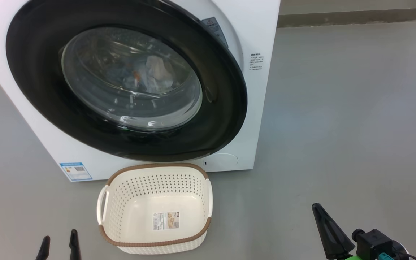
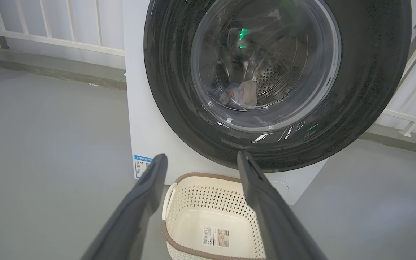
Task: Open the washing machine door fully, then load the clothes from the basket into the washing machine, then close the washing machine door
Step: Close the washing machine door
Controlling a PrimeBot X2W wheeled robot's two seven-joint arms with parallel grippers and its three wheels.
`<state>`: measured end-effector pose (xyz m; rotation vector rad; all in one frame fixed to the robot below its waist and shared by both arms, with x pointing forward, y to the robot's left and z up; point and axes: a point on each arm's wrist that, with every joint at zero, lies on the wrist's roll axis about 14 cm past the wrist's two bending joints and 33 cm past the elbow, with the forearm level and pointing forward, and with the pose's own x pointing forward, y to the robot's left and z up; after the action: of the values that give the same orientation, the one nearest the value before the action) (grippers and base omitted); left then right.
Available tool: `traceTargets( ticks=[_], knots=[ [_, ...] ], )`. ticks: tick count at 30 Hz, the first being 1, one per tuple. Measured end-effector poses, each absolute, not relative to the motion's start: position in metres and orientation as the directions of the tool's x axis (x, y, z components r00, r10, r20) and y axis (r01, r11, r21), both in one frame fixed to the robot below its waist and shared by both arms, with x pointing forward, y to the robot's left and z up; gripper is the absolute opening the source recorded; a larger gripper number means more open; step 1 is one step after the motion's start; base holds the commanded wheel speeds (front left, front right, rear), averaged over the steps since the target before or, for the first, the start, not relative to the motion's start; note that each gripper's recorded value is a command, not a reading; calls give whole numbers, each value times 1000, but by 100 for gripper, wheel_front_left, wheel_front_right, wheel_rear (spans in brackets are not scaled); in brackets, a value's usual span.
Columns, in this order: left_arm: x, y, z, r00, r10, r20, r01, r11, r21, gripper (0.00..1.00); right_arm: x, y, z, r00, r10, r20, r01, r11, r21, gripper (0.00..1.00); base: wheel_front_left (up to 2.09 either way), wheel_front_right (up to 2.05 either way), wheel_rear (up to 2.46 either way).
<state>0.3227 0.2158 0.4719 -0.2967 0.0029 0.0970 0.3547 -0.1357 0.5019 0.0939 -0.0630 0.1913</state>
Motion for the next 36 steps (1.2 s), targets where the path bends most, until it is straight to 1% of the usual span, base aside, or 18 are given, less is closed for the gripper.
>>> traceTargets(
  ticks=[6,10,13,15,19,22,25,28,33,36],
  knots=[
    [319,220,468,994,108,-31,-113,950,-291,100,361,-133,492,980,195,39,-198,976,90,0,0,0,0],
    [316,225,466,991,127,-38,-133,948,-289,100,376,-132,502,978,196,69,-201,976,86,0,0,0,0],
    [314,229,463,989,138,-49,-146,947,-286,100,393,-126,522,969,208,133,-220,972,83,0,0,0,0],
    [314,230,461,988,141,-57,-152,946,-286,100,406,-119,548,953,223,207,-243,967,74,0,0,0,0],
    [313,235,455,986,150,-77,-166,942,-290,100,427,-93,608,881,289,375,-324,946,31,0,0,0,0],
    [314,235,450,984,148,-96,-170,941,-294,100,434,-58,630,818,379,434,-420,907,0,0,0,0,0],
    [315,238,446,983,145,-115,-174,940,-295,100,438,-20,628,772,475,423,-515,857,-22,0,0,0,0],
    [317,241,443,980,151,-127,-183,935,-303,100,446,8,610,749,549,370,-578,815,-38,0,0,0,0],
    [316,256,435,970,180,-162,-222,928,-299,100,467,32,579,737,611,288,-621,781,-67,0,0,0,0],
    [316,265,430,963,198,-184,-245,925,-290,100,483,41,571,732,625,271,-630,772,-79,0,0,0,0]
  ],
)
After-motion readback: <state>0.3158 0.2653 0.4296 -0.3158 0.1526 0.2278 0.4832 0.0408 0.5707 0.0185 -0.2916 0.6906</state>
